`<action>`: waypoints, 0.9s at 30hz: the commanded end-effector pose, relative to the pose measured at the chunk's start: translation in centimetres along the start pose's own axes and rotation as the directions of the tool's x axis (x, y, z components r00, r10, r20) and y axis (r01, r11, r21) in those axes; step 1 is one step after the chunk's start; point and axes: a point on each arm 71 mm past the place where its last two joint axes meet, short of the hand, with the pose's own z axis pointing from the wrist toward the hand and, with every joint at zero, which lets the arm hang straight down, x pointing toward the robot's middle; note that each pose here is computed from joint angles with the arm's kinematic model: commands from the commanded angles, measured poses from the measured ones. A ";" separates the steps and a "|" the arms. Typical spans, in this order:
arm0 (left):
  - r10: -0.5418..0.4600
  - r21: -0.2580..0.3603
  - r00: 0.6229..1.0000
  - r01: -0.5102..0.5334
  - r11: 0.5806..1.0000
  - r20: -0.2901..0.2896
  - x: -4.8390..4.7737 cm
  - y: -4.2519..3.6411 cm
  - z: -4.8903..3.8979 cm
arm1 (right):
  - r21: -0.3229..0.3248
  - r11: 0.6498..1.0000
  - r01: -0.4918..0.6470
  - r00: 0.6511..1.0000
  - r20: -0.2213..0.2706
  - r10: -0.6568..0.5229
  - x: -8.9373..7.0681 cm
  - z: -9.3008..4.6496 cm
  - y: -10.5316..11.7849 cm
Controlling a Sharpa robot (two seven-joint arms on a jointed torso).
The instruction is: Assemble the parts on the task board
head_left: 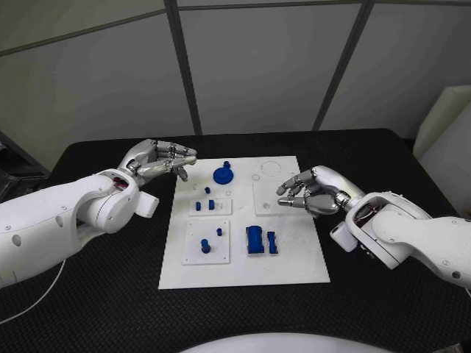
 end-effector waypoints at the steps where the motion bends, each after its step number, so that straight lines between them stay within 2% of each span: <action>1: 0.097 0.011 0.995 -0.097 0.995 -0.014 0.05 -0.08 0.26 | -0.064 0.996 -0.066 0.996 0.051 0.069 -0.5 0.5 0.4; 8: 0.108 0.012 0.994 -0.108 0.994 -0.014 0.17 -0.10 0.58 | -0.076 0.995 -0.059 0.996 0.068 0.065 -0.8 1.8 0.3; 14: 0.087 0.023 0.996 -0.086 0.996 -0.006 0.42 -0.31 0.70 | -0.065 0.993 -0.102 0.987 0.115 0.109 -1.6 3.2 -0.3; 19: 0.032 0.039 0.999 -0.033 0.999 0.043 0.31 -0.48 0.82 | -0.041 0.977 -0.208 0.965 0.153 0.211 -1.9 4.5 -1.4; 27: -0.122 0.064 0.978 0.113 0.992 0.172 -0.12 -0.23 1.71 | -0.045 0.924 -0.379 0.898 0.223 0.379 -2.7 7.8 -3.1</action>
